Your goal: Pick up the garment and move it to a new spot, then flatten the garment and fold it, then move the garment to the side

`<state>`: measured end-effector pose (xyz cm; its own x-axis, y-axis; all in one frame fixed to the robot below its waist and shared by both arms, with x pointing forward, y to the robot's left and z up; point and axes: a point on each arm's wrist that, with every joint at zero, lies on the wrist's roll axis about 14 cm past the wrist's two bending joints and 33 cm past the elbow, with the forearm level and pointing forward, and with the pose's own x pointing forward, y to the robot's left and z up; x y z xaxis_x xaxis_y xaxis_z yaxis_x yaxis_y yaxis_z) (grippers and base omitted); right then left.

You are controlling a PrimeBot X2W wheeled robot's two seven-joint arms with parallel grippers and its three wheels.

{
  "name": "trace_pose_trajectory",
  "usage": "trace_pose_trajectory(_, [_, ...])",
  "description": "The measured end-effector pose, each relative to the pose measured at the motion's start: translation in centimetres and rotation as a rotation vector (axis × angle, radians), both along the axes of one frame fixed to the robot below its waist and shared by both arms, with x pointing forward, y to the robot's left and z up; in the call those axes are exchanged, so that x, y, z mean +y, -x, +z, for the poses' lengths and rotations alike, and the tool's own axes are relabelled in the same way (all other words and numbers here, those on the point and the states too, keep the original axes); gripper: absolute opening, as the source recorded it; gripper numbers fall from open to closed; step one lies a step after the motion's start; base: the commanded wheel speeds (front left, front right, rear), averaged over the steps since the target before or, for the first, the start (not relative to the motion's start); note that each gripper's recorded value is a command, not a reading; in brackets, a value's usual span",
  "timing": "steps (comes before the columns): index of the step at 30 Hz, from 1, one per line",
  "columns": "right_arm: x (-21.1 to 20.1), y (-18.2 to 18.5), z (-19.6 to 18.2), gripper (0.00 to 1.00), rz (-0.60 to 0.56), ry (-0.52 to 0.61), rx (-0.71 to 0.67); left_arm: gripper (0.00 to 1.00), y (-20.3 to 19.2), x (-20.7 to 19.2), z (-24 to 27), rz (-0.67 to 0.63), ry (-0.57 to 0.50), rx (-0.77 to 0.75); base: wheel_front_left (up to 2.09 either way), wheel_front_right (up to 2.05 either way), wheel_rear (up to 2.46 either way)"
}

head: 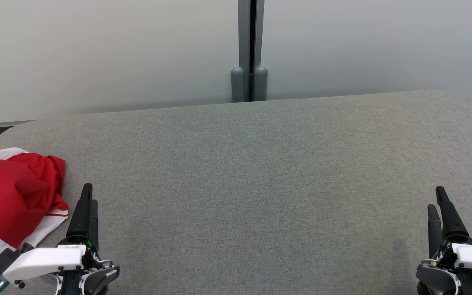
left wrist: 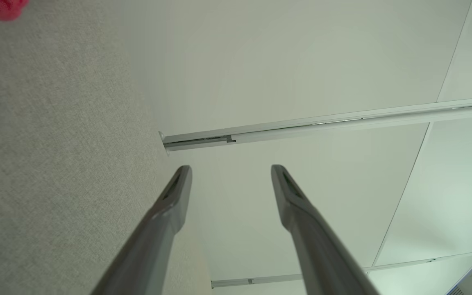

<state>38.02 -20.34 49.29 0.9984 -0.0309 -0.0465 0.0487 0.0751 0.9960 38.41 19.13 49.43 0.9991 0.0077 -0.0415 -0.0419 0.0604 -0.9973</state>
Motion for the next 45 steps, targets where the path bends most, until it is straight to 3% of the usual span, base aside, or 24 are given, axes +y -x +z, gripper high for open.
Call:
trace_pose_trajectory(6, [-0.3,-0.2,0.6,1.00,0.000,0.098,-0.012,1.00,-0.2,0.3,0.7,0.009,-0.101,-0.018,0.00,0.00,0.00])
trace_pose_trajectory(33, [-0.3,-0.4,1.9,1.00,0.045,0.749,-0.049,1.00,-0.5,-0.9,3.1,-0.010,-0.685,-0.100,0.00,0.00,0.00])
trace_pose_trajectory(45, [0.5,-0.3,1.2,1.00,0.091,0.930,-0.047,1.00,-0.3,-1.3,3.1,-0.019,-0.893,-0.114,0.00,0.00,0.00])
